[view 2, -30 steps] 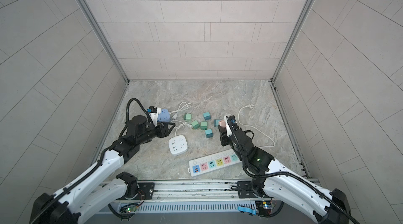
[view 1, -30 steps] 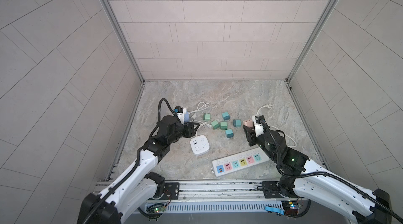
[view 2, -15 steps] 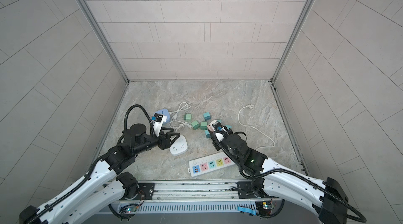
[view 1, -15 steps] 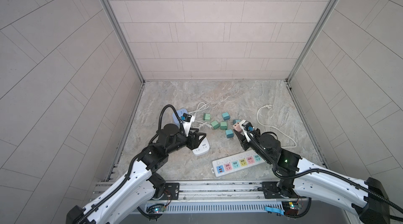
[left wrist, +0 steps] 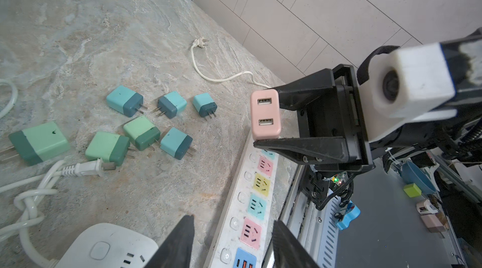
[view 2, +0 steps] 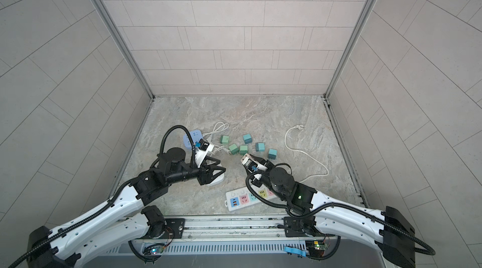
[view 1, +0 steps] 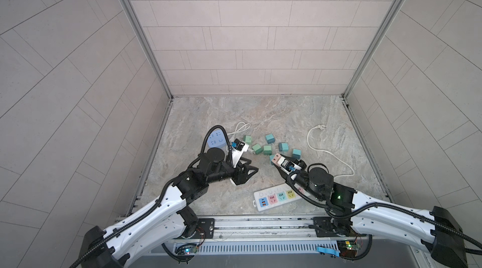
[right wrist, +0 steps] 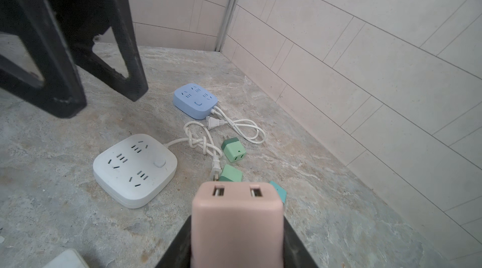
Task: Insert the plug
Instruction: 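Grasp the pink adapter with the left gripper from the right gripper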
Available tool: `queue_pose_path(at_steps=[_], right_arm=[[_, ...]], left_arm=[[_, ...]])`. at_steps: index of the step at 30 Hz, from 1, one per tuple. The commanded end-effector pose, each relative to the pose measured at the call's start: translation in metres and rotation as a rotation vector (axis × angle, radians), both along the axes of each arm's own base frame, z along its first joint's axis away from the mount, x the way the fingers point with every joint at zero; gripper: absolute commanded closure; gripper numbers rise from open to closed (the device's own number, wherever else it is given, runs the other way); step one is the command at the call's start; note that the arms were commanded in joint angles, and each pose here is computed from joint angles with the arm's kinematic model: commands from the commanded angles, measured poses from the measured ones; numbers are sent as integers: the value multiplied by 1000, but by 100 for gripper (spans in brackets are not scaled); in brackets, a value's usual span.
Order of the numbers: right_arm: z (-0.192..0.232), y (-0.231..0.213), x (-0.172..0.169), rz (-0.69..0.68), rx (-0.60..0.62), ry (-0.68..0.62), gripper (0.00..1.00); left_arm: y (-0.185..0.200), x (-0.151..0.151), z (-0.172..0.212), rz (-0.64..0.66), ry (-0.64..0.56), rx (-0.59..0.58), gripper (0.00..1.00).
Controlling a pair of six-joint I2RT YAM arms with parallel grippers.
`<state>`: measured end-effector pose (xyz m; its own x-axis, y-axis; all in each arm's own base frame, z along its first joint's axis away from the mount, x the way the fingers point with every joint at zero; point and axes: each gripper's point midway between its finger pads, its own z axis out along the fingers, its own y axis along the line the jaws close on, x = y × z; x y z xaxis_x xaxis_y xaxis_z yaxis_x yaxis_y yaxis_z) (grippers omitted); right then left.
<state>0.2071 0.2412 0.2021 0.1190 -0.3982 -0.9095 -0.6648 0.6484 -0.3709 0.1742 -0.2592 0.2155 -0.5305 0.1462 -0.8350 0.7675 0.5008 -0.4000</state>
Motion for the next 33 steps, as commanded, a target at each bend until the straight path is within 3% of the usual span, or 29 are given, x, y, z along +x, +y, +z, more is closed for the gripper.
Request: queue_pose_path(at_steps=[1, 11, 23, 33], right_arm=[[6, 15, -11, 86, -6, -66, 92], [13, 35, -18, 123, -31, -90, 92], [15, 49, -26, 165, -27, -91, 92], [17, 48, -26, 158, -23, -102, 92]], left_arm=[[-5, 0, 18, -8, -52, -15, 46], [-38, -11, 15, -94, -31, 16, 46], [-55, 1, -5, -76, 10, 74, 47], [-63, -2, -7, -106, 29, 77, 55]])
